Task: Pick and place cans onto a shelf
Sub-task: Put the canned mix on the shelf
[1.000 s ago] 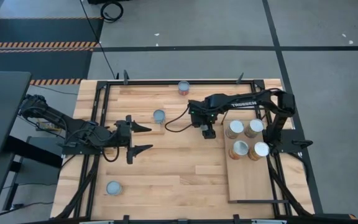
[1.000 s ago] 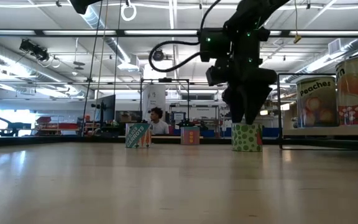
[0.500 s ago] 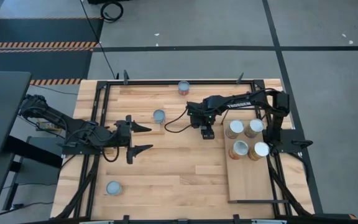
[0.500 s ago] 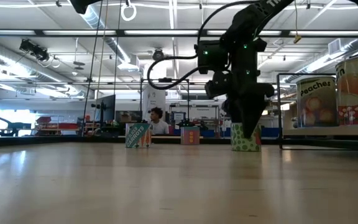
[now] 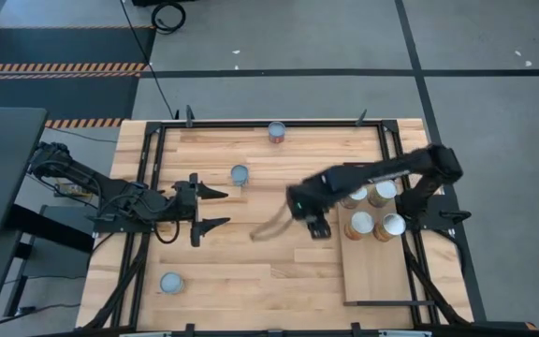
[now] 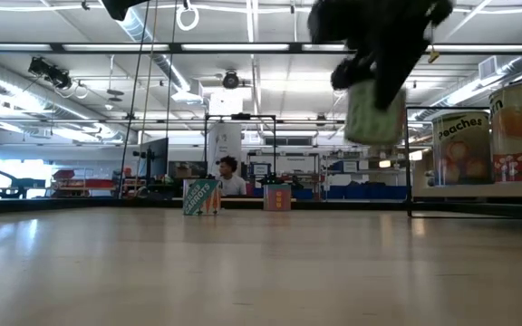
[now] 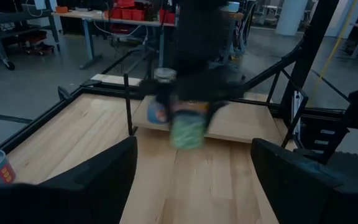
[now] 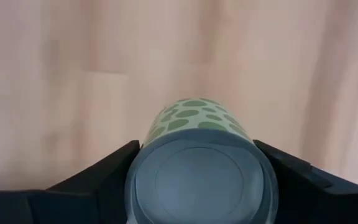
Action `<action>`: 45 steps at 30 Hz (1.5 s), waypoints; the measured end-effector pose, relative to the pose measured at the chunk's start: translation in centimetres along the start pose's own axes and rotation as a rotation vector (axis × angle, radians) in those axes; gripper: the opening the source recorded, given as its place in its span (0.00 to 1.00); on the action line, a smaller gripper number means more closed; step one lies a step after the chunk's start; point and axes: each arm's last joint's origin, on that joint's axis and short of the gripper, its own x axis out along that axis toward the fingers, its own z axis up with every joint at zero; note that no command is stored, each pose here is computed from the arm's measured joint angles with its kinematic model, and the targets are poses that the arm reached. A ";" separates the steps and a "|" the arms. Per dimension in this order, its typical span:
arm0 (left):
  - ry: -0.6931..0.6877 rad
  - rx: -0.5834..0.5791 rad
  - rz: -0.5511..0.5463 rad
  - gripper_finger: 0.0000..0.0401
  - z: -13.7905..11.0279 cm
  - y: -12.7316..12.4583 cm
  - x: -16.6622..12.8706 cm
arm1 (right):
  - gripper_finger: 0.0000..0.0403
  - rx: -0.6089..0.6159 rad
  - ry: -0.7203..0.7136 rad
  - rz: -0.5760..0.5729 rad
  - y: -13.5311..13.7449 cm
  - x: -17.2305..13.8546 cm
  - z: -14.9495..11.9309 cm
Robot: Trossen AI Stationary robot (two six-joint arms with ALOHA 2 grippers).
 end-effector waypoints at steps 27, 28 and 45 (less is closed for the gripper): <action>0.000 -0.001 0.000 0.79 0.0 0.0 0.0 | 0.71 0.107 0.184 -0.051 16.1 0.4 -12.0; 0.000 -0.001 0.000 0.79 0.0 0.0 0.0 | 0.71 0.090 0.184 -0.050 16.0 0.7 -12.1; 0.002 -0.067 0.000 0.79 0.0 0.0 0.0 | 0.71 0.653 0.214 0.008 14.3 1.4 -10.2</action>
